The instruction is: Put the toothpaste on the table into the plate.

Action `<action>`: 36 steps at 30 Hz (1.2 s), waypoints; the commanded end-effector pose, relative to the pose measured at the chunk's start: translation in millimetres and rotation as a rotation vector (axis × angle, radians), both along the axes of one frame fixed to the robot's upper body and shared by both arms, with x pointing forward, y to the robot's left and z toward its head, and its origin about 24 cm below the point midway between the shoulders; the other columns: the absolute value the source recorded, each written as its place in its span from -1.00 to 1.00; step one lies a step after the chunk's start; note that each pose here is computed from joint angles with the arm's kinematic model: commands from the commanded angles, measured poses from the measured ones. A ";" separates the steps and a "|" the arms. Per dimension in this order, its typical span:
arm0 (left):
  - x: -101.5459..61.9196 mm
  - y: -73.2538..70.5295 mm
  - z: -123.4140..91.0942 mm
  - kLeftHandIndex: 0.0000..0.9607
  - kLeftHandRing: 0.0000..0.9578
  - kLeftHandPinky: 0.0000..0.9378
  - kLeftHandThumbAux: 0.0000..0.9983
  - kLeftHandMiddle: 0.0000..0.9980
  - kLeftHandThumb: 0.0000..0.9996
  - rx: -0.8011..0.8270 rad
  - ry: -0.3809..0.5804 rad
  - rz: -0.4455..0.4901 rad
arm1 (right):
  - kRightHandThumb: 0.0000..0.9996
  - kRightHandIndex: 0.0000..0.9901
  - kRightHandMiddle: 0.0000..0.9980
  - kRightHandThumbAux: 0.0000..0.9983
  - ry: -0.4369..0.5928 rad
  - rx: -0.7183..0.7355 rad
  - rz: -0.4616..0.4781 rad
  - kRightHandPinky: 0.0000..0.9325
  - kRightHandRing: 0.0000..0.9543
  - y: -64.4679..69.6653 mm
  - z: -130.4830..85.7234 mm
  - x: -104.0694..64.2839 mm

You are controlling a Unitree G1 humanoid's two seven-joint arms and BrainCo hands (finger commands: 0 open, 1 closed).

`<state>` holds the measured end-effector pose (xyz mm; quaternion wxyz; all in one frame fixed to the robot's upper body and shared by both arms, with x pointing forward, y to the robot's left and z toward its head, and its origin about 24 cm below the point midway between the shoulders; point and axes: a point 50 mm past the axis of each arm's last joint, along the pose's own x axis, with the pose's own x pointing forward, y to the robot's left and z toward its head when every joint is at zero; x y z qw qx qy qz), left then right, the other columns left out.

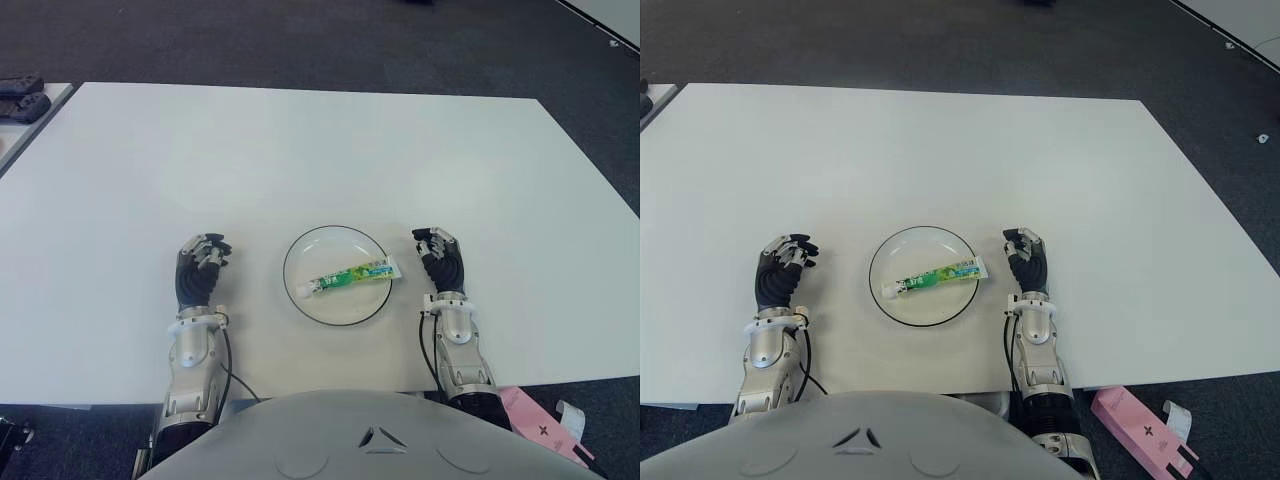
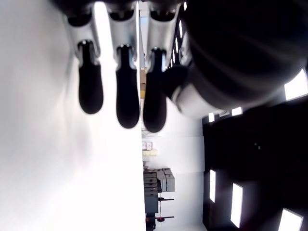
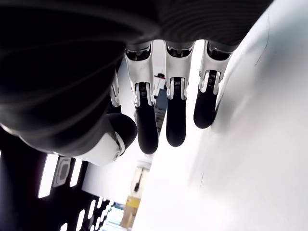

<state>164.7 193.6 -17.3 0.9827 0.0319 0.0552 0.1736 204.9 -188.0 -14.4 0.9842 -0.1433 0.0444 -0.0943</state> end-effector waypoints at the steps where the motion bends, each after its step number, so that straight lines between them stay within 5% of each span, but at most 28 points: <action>1: -1.1 -2.1 -2.8 -0.10 0.06 0.11 0.44 0.04 0.41 0.005 0.015 -0.018 | 0.41 -0.14 -0.07 0.46 0.032 0.022 -0.009 -0.04 -0.06 3.4 -5.8 -7.6; 36: -6.1 -4.1 -2.1 -0.10 0.07 0.10 0.44 0.04 0.41 -0.002 0.049 -0.077 | 0.41 -0.14 -0.05 0.46 -0.005 0.085 -0.089 0.01 -0.03 16.1 -3.3 -17.3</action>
